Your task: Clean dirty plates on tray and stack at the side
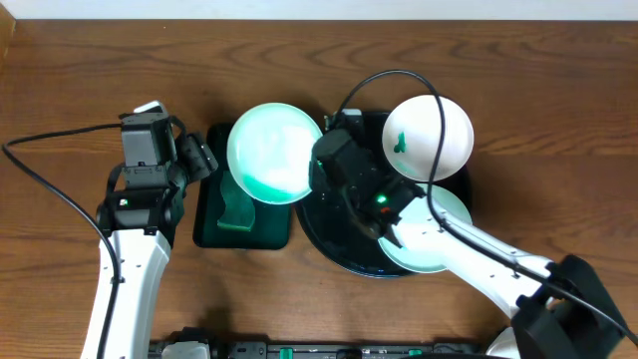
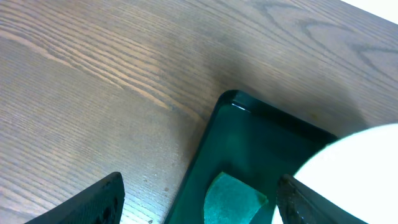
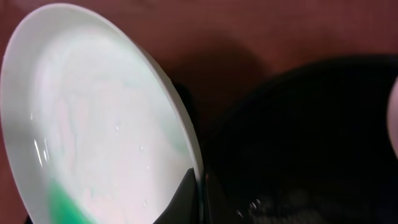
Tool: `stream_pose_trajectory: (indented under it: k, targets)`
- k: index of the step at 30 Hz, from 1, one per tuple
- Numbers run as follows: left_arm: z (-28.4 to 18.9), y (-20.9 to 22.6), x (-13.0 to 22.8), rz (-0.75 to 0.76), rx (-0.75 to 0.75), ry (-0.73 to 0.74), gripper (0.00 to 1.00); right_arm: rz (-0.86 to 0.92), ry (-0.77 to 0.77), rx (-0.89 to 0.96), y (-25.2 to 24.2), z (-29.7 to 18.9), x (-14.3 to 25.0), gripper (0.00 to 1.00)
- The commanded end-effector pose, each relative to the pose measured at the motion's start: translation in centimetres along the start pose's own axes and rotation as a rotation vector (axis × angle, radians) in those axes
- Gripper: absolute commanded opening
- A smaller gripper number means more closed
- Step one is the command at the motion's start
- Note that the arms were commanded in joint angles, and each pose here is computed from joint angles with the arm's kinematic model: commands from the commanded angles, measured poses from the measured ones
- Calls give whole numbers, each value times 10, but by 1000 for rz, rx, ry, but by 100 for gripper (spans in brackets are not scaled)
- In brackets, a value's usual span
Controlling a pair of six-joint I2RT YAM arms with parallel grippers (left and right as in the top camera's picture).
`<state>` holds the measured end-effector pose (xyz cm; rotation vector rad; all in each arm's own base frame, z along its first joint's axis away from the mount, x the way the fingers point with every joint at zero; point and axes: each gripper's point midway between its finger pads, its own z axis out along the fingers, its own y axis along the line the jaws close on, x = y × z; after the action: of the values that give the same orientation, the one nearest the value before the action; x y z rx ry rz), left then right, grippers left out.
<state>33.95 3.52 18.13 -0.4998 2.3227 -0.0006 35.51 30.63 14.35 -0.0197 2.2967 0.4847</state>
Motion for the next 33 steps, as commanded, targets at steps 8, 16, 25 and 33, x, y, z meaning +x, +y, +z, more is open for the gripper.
stream_pose_trajectory:
  k: [8,16,25,33]
  targets:
    - [-2,2,-7,-13,-11,-15,78,-176,-208,79,8,1,-38,1]
    - [-2,2,-7,-13,-11,-15,78,-319,-314,77,19,-5,-62,1]
    - [-2,2,-7,-13,-11,-16,78,-392,-413,110,32,-13,-75,1]
    - [-2,2,-7,-13,-11,-15,78,-662,-533,108,67,-30,-87,2]
